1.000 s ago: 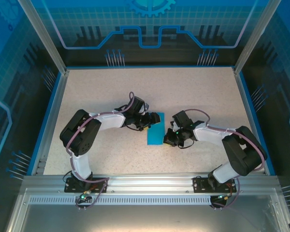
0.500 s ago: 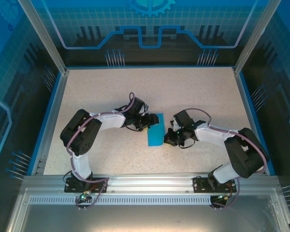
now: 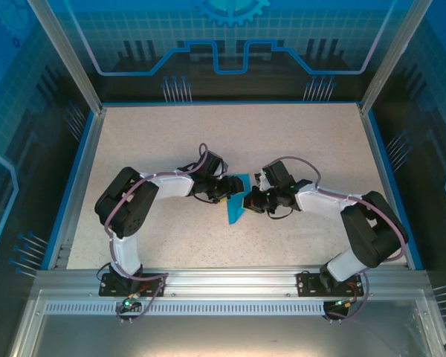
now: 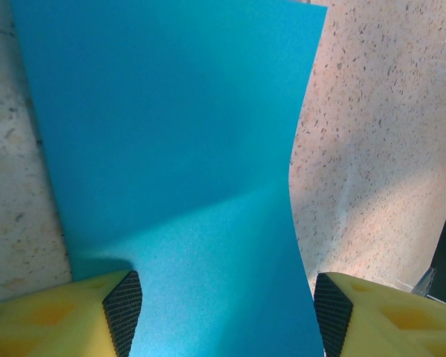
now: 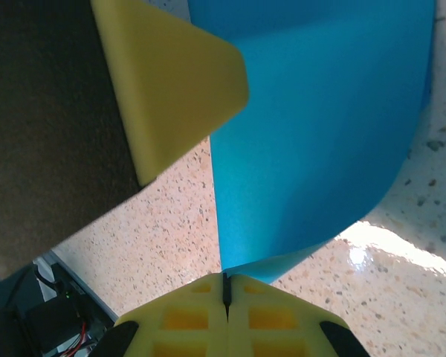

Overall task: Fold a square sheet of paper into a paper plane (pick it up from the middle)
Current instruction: Third fold the triangle at the center of the table.

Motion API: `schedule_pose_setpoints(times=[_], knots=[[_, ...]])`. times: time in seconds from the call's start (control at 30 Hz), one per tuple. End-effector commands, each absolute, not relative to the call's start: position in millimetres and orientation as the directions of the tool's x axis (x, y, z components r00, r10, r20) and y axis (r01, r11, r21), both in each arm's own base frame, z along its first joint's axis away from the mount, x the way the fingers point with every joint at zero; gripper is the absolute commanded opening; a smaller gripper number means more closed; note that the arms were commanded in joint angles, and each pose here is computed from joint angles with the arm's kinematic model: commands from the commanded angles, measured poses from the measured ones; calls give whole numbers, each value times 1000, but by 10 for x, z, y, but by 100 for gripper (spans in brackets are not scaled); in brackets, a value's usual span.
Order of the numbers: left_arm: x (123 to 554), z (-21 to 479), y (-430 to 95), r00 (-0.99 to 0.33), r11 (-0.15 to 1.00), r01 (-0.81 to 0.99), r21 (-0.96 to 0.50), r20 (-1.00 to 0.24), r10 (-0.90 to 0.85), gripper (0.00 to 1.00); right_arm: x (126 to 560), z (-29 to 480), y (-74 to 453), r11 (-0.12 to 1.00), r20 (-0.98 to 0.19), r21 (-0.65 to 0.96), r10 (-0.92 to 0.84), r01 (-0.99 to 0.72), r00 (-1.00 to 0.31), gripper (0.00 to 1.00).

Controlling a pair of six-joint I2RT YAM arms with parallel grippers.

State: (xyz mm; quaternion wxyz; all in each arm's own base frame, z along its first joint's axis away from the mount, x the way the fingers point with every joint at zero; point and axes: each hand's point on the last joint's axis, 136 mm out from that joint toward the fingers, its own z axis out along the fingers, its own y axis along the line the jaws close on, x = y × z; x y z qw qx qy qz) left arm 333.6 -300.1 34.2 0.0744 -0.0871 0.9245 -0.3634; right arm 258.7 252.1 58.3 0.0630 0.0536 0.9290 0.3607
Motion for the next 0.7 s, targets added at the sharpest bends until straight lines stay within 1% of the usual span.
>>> schedule_pose_setpoints(times=[0.0,0.1,0.23,0.43,0.53,0.67], knots=[[3358,445,-2991,-975,724,-83,-685,-93,-200,69,2645,612,2622,720,-80,693,137,44,-987,0],[3426,634,-3031,-971,709,-48,-704,-133,-198,70,2629,545,2601,737,-65,673,140,60,-988,0],[3517,733,-3025,-965,722,-24,-692,-174,-198,72,2596,474,2552,765,-47,640,141,78,-989,0],[3632,634,-2896,-955,779,-39,-626,-206,-213,71,2561,411,2494,790,-27,605,142,97,-990,0],[3649,550,-2875,-957,787,-51,-614,-195,-214,71,2559,407,2504,788,-26,609,139,95,-990,0],[3627,394,-2861,-963,800,-81,-595,-160,-216,66,2615,479,2590,752,-50,656,133,68,-990,0]])
